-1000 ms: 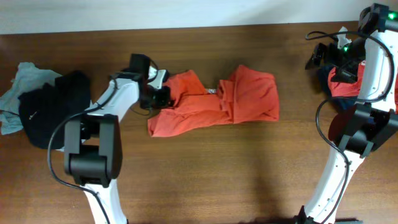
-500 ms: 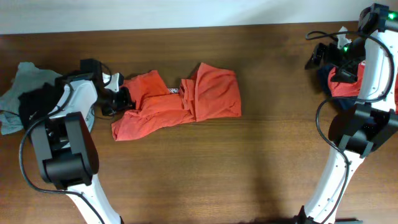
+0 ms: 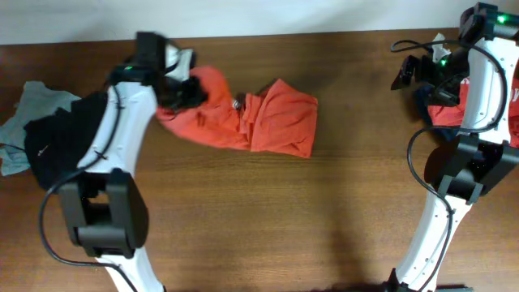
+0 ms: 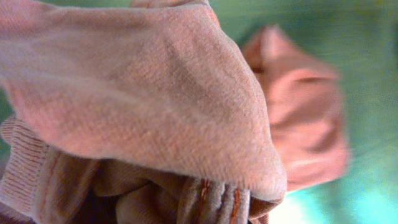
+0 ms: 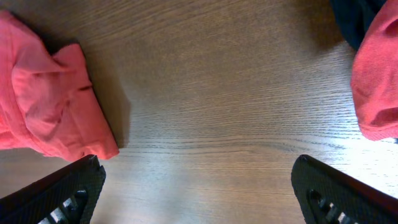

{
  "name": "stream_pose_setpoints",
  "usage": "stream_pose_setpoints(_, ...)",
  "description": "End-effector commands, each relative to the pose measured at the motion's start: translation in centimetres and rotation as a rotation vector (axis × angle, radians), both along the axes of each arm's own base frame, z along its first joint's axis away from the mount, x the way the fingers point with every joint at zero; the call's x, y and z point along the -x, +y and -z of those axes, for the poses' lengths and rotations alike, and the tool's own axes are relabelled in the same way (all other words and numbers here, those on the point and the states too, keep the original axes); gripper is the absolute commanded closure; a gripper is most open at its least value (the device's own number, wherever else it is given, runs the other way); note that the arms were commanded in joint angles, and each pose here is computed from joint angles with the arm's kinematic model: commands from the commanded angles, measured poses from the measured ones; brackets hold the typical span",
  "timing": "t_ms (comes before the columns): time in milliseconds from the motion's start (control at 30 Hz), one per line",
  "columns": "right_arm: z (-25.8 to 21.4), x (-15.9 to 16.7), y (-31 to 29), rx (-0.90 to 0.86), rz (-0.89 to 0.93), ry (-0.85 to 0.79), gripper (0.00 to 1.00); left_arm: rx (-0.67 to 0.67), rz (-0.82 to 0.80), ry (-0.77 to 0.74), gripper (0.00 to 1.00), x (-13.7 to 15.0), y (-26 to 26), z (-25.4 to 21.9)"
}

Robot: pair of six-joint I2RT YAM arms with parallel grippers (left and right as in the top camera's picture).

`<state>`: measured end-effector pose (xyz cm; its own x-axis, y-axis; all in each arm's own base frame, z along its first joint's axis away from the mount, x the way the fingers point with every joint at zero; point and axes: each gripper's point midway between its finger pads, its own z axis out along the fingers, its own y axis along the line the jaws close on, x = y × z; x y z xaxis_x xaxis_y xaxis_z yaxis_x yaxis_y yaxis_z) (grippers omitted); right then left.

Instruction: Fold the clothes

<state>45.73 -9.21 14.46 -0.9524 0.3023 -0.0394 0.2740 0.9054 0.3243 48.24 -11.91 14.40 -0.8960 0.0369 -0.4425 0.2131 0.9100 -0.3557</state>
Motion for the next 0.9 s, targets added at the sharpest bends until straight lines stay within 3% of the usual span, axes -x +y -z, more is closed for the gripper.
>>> stream_pose_setpoints(0, -1.9, 0.3, 0.4, 0.015, -0.017, -0.036, 0.01, -0.03, 0.123, -0.113, 1.0, 0.6, -5.9, -3.5)
stream_pose_setpoints(300, -1.9, 0.3, 0.4, 0.015, -0.017, -0.036, 0.01, -0.176, 0.295, -0.228, 0.99, 4.4, -16.8, -3.2)
stream_pose_setpoints(500, -1.9, 0.3, 0.6, 0.016, -0.029, -0.038, 0.01, -0.227, 0.387, -0.216, 0.98, 6.6, -21.3, 0.0)
stream_pose_setpoints(533, -1.9, 0.3, 0.6, 0.016, -0.029, -0.038, 0.01, -0.233, 0.397, -0.206, 0.93, 6.8, -21.8, 0.8)
stream_pose_setpoints(633, -1.9, 0.3, 0.7, 0.015, -0.029, -0.038, 0.01, -0.245, 0.419, -0.183, 0.47, 7.0, -22.8, 3.2)
stream_pose_setpoints(667, -1.9, 0.3, 0.6, 0.016, -0.028, -0.038, 0.01, -0.245, 0.425, -0.177, 0.42, 7.1, -23.1, 3.8)
stream_pose_setpoints(800, -1.9, 0.3, 0.6, 0.016, -0.033, -0.04, 0.01, -0.243, 0.438, -0.18, 0.5, 7.3, -23.9, 4.4)
stream_pose_setpoints(867, -1.9, 0.3, 0.6, 0.017, -0.042, -0.043, 0.01, -0.239, 0.441, -0.189, 0.44, 7.3, -24.2, 4.1)
